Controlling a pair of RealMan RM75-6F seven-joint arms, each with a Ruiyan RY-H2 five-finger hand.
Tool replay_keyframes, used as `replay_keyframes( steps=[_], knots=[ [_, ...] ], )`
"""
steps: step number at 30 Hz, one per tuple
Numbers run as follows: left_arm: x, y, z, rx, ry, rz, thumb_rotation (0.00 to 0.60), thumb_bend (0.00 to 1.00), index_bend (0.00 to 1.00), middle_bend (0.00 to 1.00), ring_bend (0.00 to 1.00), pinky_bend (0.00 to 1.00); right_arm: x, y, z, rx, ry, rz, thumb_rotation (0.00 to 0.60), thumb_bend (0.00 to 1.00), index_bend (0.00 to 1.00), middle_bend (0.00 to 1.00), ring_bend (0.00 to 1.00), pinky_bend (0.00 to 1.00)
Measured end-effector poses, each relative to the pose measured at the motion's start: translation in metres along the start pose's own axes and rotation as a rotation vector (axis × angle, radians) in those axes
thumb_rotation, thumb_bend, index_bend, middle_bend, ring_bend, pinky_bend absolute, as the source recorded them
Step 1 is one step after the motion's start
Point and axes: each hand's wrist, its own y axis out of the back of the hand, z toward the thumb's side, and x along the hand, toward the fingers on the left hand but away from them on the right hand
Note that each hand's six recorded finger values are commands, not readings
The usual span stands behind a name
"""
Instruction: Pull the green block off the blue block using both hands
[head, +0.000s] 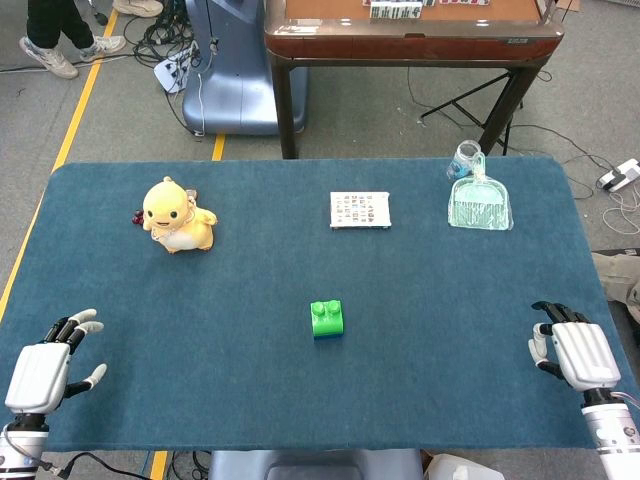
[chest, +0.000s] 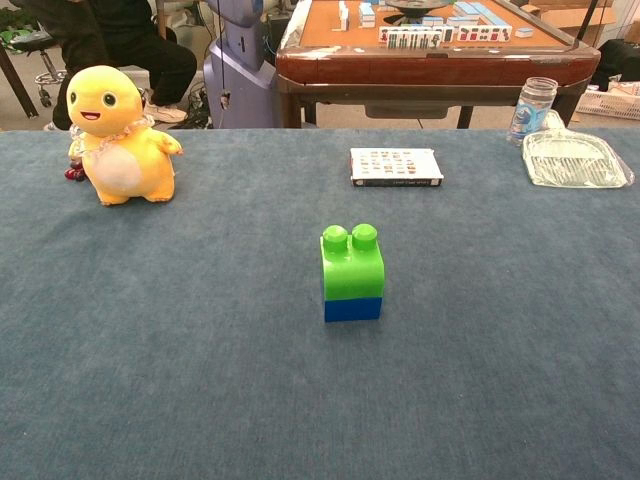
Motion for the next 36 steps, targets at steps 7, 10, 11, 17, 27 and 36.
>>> replay_keyframes(
  steps=[7, 10, 11, 17, 27, 36],
  knots=[
    [0.001, -0.001, 0.002, 0.003, -0.005, -0.013, 0.600, 0.23, 0.38, 0.23, 0.21, 0.56, -0.006, -0.007, 0.007, -0.020, 0.020, 0.027, 0.600, 0.40, 0.35, 0.27, 0.21, 0.41],
    [0.001, 0.000, 0.003, -0.001, -0.005, -0.008, 0.600, 0.23, 0.38, 0.23, 0.21, 0.56, -0.012, -0.009, 0.021, -0.032, 0.059, 0.034, 0.600, 0.40, 0.35, 0.27, 0.21, 0.41],
    [0.001, -0.001, 0.003, -0.004, -0.004, -0.009, 0.600, 0.23, 0.38, 0.23, 0.21, 0.56, -0.014, -0.009, 0.026, -0.039, 0.072, 0.033, 0.600, 0.40, 0.35, 0.27, 0.21, 0.41],
    [0.000, -0.006, 0.003, -0.002, -0.011, -0.022, 0.600, 0.23, 0.38, 0.23, 0.21, 0.56, -0.029, -0.006, 0.063, -0.089, 0.151, 0.015, 0.600, 0.12, 0.25, 0.25, 0.18, 0.36],
    [-0.002, -0.010, -0.001, -0.015, -0.004, -0.028, 0.600, 0.23, 0.38, 0.23, 0.21, 0.56, -0.054, -0.002, 0.127, -0.167, 0.247, 0.094, 0.600, 0.00, 0.00, 0.04, 0.00, 0.13],
    [-0.001, -0.017, -0.001, -0.022, -0.007, -0.040, 0.600, 0.23, 0.38, 0.23, 0.21, 0.56, -0.081, -0.010, 0.173, -0.218, 0.263, 0.178, 0.600, 0.00, 0.14, 0.03, 0.00, 0.09]
  ],
)
